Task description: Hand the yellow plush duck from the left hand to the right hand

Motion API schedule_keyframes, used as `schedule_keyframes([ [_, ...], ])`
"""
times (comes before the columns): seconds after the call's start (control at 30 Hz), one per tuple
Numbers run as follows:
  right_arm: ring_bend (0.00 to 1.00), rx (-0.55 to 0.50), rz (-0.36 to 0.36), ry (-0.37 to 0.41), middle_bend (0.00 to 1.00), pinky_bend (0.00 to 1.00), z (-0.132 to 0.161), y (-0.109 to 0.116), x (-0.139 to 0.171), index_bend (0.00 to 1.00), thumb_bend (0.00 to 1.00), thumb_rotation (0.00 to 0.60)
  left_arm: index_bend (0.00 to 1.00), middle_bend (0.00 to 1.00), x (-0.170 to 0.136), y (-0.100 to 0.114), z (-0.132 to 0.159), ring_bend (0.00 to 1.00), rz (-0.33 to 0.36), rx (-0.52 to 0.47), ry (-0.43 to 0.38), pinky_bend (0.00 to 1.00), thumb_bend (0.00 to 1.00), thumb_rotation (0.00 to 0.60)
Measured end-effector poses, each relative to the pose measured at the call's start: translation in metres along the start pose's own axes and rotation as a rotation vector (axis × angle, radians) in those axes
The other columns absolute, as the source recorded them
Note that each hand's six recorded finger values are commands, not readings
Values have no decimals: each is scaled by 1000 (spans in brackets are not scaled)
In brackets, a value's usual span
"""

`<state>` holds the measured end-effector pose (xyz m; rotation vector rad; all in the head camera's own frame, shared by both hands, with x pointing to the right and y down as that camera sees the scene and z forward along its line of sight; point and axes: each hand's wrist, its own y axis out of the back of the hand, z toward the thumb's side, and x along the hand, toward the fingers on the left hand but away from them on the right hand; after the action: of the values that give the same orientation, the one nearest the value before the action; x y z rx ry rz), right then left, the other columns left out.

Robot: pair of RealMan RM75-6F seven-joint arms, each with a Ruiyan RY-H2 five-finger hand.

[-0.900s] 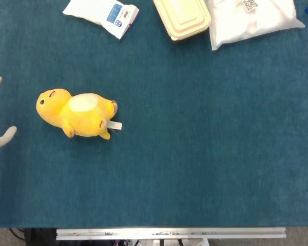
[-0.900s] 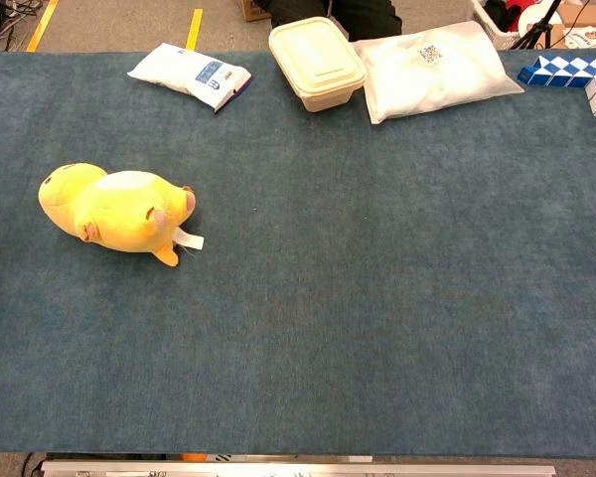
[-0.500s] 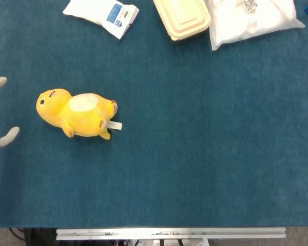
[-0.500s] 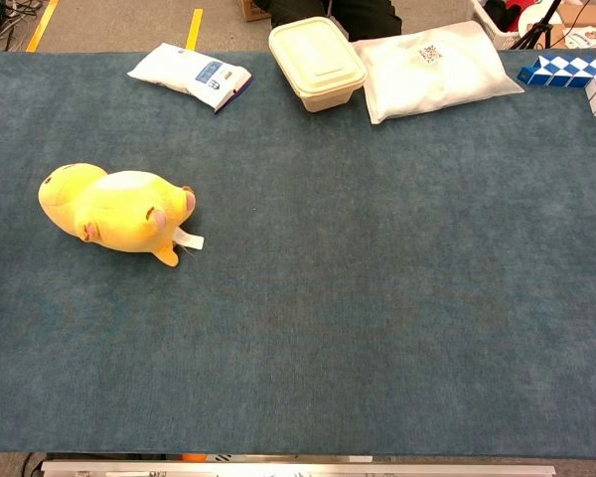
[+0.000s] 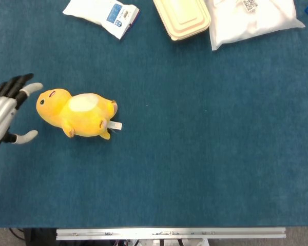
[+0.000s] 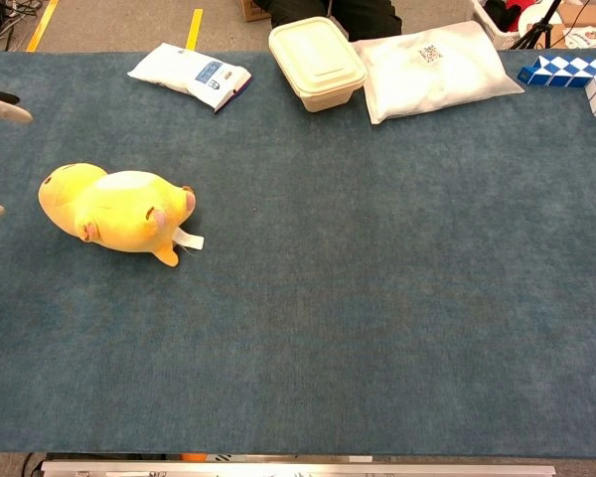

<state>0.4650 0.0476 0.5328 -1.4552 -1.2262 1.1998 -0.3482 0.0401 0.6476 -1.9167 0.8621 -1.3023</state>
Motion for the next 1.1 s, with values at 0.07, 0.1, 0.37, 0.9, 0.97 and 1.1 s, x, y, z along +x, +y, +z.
schedule_keyframes([
  [0.07, 183, -1, 3, -3, 306, 230, -1, 0, 1, 254, 21, 600, 103, 9, 11, -2, -2, 0, -43, 32, -10, 103, 201, 600],
  [0.1, 183, 1, 5, -5, 306, 230, -2, 0, 2, 254, 22, 600, 87, 3, 15, -3, -4, 0, -59, 45, -12, 103, 201, 600],
  [0.37, 183, 3, 8, -24, 306, 230, -8, 0, 7, 254, 21, 600, 60, 0, 52, -17, -14, 0, -157, 122, -1, 103, 201, 600],
  [0.9, 183, 3, 14, -30, 306, 230, -10, -1, 7, 254, 21, 600, 149, 71, 85, -55, -15, 5, -244, 146, 19, 119, 201, 600],
  [0.97, 183, 4, 14, -35, 306, 230, -12, -1, 7, 254, 21, 600, 175, 97, 88, -58, -12, 20, -240, 151, 11, 139, 202, 600],
  [1.1, 183, 3, 18, -43, 307, 230, -14, -2, 8, 254, 22, 600, 301, 193, 94, -59, -6, 122, -209, 149, -3, 290, 231, 600],
])
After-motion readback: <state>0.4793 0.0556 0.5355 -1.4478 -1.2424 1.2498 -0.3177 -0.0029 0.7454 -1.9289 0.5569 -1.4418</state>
